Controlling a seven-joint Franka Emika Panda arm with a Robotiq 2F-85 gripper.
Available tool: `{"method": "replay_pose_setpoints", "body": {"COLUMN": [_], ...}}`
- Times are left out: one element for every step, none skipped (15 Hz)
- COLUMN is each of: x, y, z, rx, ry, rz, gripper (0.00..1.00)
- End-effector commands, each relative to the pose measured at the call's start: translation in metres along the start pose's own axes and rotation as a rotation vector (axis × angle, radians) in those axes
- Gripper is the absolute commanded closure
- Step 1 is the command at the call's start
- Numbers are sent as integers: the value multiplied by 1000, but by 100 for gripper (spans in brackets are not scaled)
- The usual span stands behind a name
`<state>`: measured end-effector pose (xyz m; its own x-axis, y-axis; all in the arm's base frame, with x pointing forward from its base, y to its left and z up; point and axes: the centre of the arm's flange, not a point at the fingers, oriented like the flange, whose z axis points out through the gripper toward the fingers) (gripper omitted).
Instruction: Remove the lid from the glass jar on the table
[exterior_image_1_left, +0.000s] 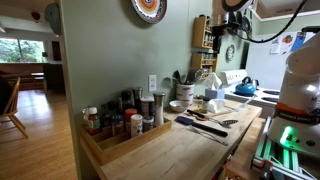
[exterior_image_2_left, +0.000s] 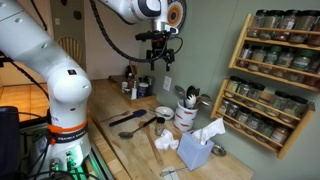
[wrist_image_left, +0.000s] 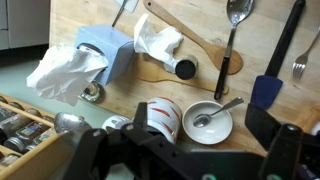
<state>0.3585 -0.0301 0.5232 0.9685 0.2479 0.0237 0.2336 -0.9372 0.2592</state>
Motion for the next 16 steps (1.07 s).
{"method": "replay_pose_setpoints", "body": {"x": [0, 0, 0, 0, 0, 2, 2, 1, -2, -5, -9, -12, -15, -18, -19, -22], "y": [0, 0, 0, 0, 0, -2, -3, -3, -3, -3, -4, -4, -5, -7, -8, -10], "z": [0, 0, 0, 0, 0, 9, 24, 36, 52, 68, 83, 96, 109, 123, 135, 146], "rx": [0, 0, 0, 0, 0, 43, 59, 93, 118, 142, 145, 133, 125, 118, 114, 106], "ry": [0, 0, 0, 0, 0, 2, 2, -4, -15, -12, 0, 14, 34, 57, 79, 106], "rz": [0, 0, 0, 0, 0, -13, -2, -3, 9, 21, 35, 38, 50, 60, 69, 82], "gripper": [0, 0, 0, 0, 0, 0, 0, 0, 0, 0, 0, 0, 0, 0, 0, 0]}}
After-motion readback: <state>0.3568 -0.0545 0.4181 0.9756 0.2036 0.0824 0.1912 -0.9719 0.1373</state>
